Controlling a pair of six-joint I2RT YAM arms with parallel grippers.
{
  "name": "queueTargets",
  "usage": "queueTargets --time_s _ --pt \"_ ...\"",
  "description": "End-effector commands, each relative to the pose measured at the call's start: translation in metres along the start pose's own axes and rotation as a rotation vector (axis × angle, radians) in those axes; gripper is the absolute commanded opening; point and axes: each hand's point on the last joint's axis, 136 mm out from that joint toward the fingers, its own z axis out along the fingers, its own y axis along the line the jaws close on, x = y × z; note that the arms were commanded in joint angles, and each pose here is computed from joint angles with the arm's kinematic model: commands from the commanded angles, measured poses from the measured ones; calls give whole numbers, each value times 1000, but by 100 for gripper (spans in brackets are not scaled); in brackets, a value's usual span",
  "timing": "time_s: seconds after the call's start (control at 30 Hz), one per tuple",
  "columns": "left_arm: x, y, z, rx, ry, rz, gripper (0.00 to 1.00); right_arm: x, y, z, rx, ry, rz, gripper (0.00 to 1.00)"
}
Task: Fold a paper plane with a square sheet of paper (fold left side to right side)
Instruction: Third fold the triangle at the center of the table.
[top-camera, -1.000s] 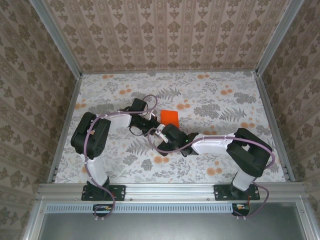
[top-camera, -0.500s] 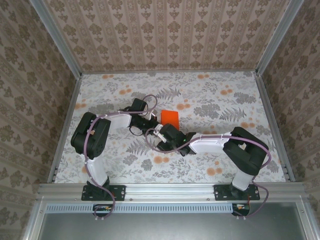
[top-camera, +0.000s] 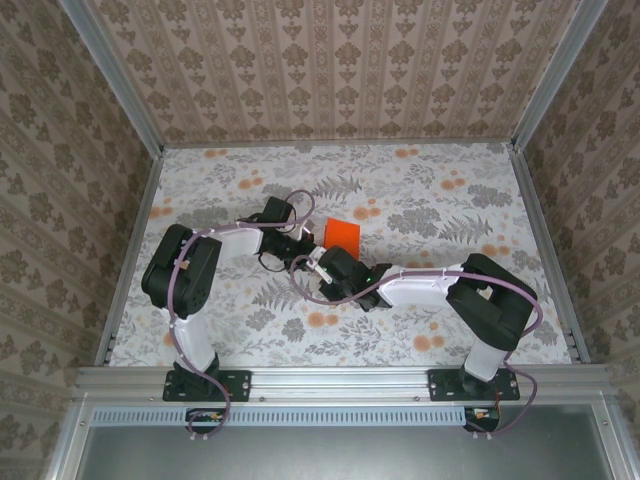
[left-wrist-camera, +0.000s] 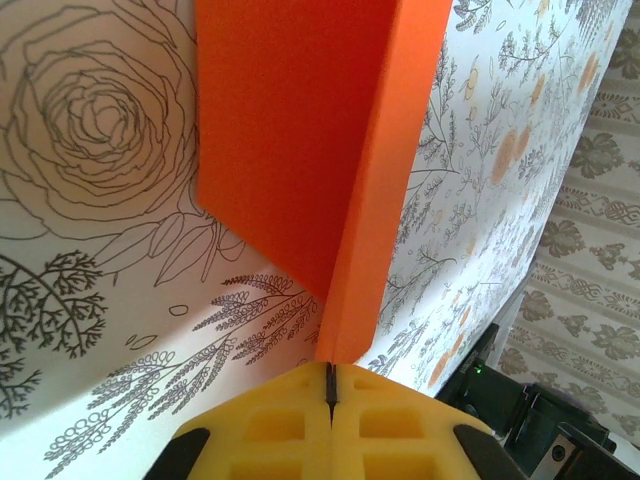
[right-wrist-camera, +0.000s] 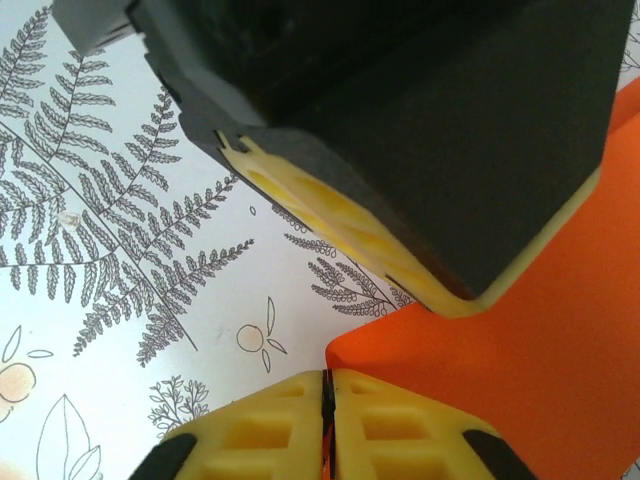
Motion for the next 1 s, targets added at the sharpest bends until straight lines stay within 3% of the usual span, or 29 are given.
queueTargets --time_s 0.0,0.1,0.3,0.4,0.57,0.97 --pt "4 -1 -7 -4 1 5 7 -10 0 -8 -6 -9 -3 1" --pt "2 -2 -13 -7 -10 13 12 -6 3 -9 -33 8 2 0" --pt "-9 -6 -42 -18 -75 42 32 -2 7 -15 -131 15 70 0" --pt "-15 -10 -55 -21 -99 67 32 -2 11 -18 -190 18 109 0" --pt "-30 -20 -53 -7 -94 111 21 0 13 -19 -253 28 159 0" --pt "-48 -28 7 -7 51 179 14 4 18 -13 -307 51 213 0"
